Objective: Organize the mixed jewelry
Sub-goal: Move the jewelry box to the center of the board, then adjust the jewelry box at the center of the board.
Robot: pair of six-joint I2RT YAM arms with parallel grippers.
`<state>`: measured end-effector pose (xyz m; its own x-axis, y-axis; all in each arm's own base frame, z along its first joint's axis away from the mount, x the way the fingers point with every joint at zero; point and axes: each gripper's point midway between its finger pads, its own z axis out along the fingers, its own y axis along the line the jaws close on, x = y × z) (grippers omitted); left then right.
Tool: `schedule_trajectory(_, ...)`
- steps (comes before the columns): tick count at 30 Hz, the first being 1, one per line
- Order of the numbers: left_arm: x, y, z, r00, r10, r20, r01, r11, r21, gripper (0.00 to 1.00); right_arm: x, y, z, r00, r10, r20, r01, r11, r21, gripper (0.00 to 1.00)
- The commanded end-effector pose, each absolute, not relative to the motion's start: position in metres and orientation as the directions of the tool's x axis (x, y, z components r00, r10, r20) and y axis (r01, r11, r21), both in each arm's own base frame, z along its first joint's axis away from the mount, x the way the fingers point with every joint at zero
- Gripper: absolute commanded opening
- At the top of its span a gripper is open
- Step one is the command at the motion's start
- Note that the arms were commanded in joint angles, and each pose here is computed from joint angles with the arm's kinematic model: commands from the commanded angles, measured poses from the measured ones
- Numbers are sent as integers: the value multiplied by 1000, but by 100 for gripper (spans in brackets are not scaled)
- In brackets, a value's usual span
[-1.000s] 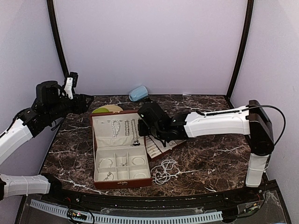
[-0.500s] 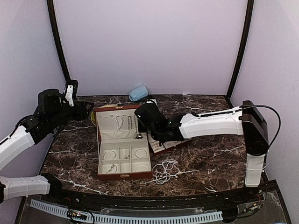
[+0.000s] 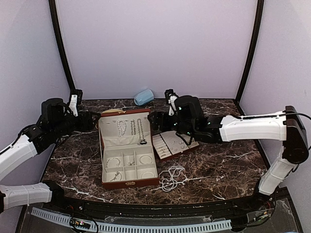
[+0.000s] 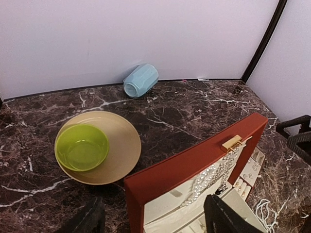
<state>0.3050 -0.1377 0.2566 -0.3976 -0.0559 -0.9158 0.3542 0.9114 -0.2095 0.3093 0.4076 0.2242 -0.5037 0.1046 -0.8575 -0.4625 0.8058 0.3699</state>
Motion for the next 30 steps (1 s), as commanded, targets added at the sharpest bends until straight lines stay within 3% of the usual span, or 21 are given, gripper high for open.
schedule_trajectory(1, 293, -148, 239, -445, -145, -884, 382, 862, -334, 76, 305, 409, 243, -458, -16, -889, -715, 601, 357, 83)
schedule_trajectory(6, 295, -156, 209, -498, -130, -858, 393, 847, -357, 78, 300, 425, 239, -386, -149, -911, -853, 435, 290, 83)
schedule_trajectory(11, 304, -151, 198, -481, -135, -866, 360, 870, -336, 76, 308, 443, 228, -327, -218, -919, -894, 387, 227, 82)
schedule_trajectory(16, 311, -145, 188, -469, -120, -875, 331, 895, -300, 60, 323, 449, 220, -297, -223, -929, -888, 422, 182, 78)
schedule_trajectory(23, 318, -147, 190, -424, -106, -900, 353, 895, -272, 51, 334, 459, 216, -266, -201, -943, -877, 457, 150, 70)
schedule_trajectory(30, 322, -148, 192, -397, -78, -915, 367, 900, -235, 39, 347, 465, 213, -252, -185, -950, -861, 491, 132, 74)
